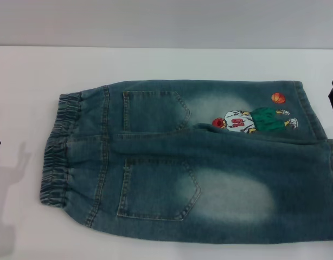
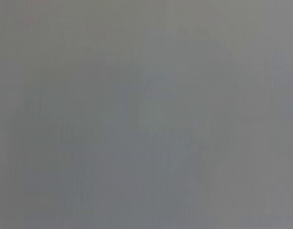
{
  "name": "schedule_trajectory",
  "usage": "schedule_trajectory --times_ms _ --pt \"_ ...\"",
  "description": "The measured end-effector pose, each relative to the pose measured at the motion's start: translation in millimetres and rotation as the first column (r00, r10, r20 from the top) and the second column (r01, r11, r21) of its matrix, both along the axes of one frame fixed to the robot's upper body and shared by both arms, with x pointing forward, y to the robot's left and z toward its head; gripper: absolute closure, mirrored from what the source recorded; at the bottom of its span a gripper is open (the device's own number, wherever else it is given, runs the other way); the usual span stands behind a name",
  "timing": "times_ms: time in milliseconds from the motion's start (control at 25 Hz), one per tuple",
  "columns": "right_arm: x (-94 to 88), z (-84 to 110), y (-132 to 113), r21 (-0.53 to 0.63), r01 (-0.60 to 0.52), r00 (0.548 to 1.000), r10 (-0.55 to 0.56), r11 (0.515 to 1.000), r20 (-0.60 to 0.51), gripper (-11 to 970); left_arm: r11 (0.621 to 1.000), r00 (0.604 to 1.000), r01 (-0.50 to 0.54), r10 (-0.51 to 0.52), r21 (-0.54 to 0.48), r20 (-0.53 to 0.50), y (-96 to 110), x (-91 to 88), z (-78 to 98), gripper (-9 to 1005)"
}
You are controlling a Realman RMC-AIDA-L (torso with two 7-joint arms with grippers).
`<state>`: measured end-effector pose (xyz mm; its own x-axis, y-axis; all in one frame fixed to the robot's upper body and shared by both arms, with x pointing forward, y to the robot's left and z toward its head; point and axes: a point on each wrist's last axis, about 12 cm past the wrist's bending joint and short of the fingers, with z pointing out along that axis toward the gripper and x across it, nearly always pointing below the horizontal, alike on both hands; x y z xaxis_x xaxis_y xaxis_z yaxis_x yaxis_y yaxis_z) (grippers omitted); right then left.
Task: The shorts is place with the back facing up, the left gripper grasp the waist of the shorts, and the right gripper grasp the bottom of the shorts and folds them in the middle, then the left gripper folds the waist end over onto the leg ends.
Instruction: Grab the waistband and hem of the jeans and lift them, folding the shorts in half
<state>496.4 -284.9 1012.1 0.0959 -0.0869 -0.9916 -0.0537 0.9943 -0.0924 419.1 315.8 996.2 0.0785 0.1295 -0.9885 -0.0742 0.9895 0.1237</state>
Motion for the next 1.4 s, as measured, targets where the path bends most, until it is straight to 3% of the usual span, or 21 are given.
schedule_trajectory --times_ms 560,680,960,1160,1400 --pt "-3.6 1.2 1.9 0.020 -0.002 1.000 0.001 1.000 0.017 411 1.000 1.000 0.029 -0.029 -0.013 -0.002 -5.6 0.3 0.3 137" --pt "-5.4 9.6 1.7 0.022 -0.009 0.996 0.007 1.000 0.088 411 0.999 0.999 0.046 -0.045 -0.024 0.010 -9.4 2.1 2.6 137" --pt "-0.7 11.8 0.8 0.026 -0.012 0.996 0.009 1.000 0.091 412 0.997 0.997 0.073 -0.072 -0.033 0.037 -14.6 10.3 7.3 137" --pt "8.7 9.3 1.2 0.044 -0.020 0.999 0.018 0.999 0.039 412 0.993 0.995 0.102 -0.101 -0.054 0.024 -19.4 19.2 9.5 137" --pt "35.1 15.1 -5.7 0.087 -0.051 0.998 0.052 0.995 -0.020 412 0.990 0.992 0.123 -0.122 -0.068 0.021 -14.2 36.3 20.1 136"
